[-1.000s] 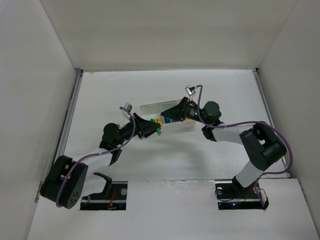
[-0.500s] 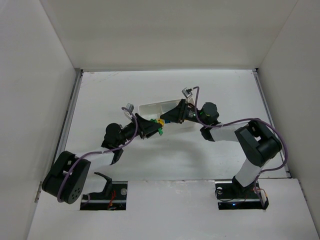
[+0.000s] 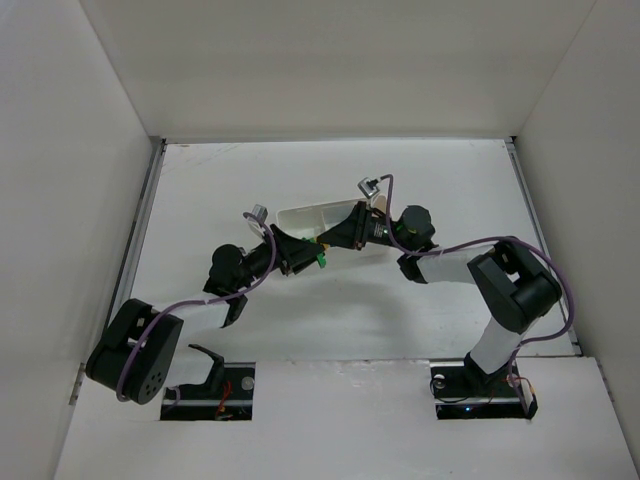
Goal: Sort the legos into containers by color
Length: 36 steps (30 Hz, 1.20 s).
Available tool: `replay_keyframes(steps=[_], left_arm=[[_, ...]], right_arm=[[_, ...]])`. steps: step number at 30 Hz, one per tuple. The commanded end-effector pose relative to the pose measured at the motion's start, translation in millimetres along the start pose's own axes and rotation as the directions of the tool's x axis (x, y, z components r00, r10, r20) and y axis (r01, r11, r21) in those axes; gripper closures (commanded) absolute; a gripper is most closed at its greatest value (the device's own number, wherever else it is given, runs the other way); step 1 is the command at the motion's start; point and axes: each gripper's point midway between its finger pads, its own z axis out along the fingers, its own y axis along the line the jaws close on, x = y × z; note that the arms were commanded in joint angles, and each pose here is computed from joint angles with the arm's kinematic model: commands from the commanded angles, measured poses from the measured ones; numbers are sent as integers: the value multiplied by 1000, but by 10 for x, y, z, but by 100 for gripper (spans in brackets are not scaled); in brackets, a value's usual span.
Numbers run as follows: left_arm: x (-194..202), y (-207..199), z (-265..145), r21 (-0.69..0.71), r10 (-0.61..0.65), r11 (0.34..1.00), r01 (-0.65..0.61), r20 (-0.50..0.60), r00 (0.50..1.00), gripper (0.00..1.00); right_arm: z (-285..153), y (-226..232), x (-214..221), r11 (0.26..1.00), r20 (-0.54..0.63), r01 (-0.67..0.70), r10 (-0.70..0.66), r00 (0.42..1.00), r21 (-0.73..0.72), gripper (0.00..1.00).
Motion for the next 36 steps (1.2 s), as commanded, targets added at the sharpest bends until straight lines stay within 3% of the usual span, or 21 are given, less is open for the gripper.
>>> replay_keyframes(steps=[1, 17, 26, 36], left_arm=[[-67, -322, 60, 109, 97, 989, -98, 16, 995, 82], [-74, -229, -23, 83, 90, 992, -92, 29, 995, 78], [-67, -237, -66, 86, 95, 991, -98, 31, 995, 77], [-92, -140, -12, 60, 74, 995, -76, 32, 997, 62]], right_arm=[[66, 196, -62, 994, 1, 77, -77, 997, -80, 45], [-39, 124, -207, 996, 73, 77, -74, 995, -39, 65], [-151, 149, -346, 997, 124, 50, -43, 991, -58, 65], [-124, 113, -339, 997, 120, 46, -39, 992, -55, 64]])
